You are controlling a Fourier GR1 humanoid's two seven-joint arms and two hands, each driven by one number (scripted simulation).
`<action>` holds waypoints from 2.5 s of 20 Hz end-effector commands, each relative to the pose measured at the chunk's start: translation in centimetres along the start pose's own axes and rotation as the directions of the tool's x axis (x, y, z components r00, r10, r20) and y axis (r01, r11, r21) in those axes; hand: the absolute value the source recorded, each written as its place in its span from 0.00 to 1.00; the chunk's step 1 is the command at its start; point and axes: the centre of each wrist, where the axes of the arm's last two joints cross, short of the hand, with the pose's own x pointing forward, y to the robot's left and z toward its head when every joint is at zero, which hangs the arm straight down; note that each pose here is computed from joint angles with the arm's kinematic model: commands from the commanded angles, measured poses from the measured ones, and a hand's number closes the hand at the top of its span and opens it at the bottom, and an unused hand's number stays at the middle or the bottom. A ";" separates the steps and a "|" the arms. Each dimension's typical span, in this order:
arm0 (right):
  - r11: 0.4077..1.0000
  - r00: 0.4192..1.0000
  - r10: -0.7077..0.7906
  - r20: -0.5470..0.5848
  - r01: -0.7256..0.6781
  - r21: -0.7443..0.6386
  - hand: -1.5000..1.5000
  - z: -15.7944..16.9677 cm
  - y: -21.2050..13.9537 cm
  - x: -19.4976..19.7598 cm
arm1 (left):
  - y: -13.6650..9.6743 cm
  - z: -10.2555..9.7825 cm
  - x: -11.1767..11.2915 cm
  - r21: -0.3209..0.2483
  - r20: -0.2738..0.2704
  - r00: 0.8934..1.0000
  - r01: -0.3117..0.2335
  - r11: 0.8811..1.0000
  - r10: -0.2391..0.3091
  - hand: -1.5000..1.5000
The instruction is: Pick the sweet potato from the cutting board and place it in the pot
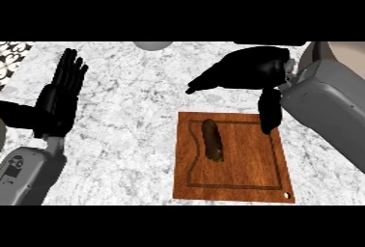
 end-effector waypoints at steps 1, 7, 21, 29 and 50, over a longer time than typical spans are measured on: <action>0.993 0.997 0.080 -0.010 -0.079 0.091 0.00 -4.3 0.7 2.4 | 1.0 -0.8 0.4 0.022 -0.028 1.000 -0.006 1.000 0.007 0.50; 0.980 0.989 0.108 -0.098 -0.090 0.177 0.00 -8.2 2.8 3.9 | -0.3 -0.4 -0.2 0.039 -0.009 1.000 0.003 0.999 -0.003 0.50; 0.978 0.993 0.080 -0.089 -0.060 0.202 0.00 -9.2 6.8 0.1 | 1.5 1.4 -1.2 0.042 0.004 1.000 -0.006 0.999 0.006 0.50; 0.976 0.983 0.132 -0.124 -0.107 0.189 0.00 -9.8 8.8 1.2 | 2.1 -1.2 1.4 0.044 -0.010 1.000 0.002 0.999 -0.001 0.50; 0.953 0.989 0.142 -0.038 -0.126 0.275 1.00 -15.4 16.2 1.7 | 0.6 0.2 0.5 0.035 -0.019 1.000 0.003 0.999 -0.002 0.50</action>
